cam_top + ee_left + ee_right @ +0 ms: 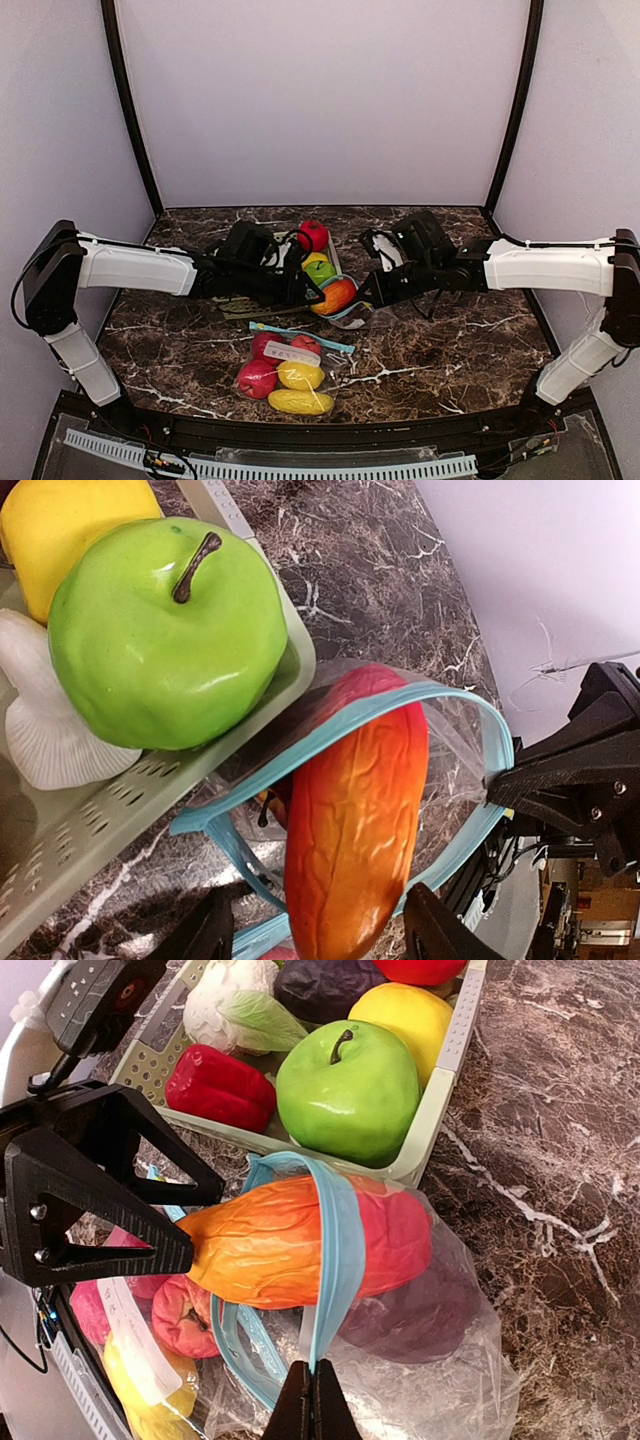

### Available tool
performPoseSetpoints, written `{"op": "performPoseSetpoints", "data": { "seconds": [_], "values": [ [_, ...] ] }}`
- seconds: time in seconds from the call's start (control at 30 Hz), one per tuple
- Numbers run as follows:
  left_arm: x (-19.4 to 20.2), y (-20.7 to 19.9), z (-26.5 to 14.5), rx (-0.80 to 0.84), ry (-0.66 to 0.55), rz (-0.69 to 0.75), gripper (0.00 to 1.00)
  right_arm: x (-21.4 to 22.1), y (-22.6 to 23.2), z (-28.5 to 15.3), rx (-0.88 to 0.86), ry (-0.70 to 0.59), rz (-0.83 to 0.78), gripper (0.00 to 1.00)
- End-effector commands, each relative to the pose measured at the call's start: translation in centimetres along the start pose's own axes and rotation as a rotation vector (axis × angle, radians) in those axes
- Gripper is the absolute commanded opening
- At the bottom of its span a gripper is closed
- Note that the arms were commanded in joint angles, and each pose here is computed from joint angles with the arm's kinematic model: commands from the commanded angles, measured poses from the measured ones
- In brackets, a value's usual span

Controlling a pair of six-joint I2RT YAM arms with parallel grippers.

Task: Place the food in the zip-top bag and seal the zipper
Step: Adjust the fake fruit in the zipper food storage bag.

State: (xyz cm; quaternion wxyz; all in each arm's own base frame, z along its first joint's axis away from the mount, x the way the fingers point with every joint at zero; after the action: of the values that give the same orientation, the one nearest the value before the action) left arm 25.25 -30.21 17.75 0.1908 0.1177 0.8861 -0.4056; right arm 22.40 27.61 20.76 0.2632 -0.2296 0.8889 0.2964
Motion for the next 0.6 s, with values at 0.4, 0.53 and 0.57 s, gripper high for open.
{"op": "performPoseSetpoints", "data": {
  "seconds": [0.4, 0.53, 0.57],
  "values": [
    [0.39, -0.03, -0.05, 0.061, 0.006, -0.041, 0.49, -0.45, 0.04, -0.26, -0.019, -0.036, 0.001, 0.00],
    [0.37, -0.24, 0.14, 0.083, 0.011, -0.047, 0.43, -0.45, 0.00, -0.23, -0.014, -0.036, 0.000, 0.00],
    [0.37, -0.24, 0.14, 0.084, 0.011, -0.048, 0.43, -0.42, -0.03, -0.20, -0.014, -0.034, 0.001, 0.00]
  ]
}}
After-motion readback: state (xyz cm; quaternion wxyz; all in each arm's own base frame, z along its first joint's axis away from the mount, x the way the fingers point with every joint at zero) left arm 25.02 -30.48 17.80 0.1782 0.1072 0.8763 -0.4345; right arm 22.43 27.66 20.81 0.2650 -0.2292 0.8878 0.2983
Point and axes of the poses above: each gripper's point midway between its finger pads, its own z axis out along the fingers, its own y axis along the line the jaws close on, x = y × z, the point moved 9 cm from there along -z, back along the fingers
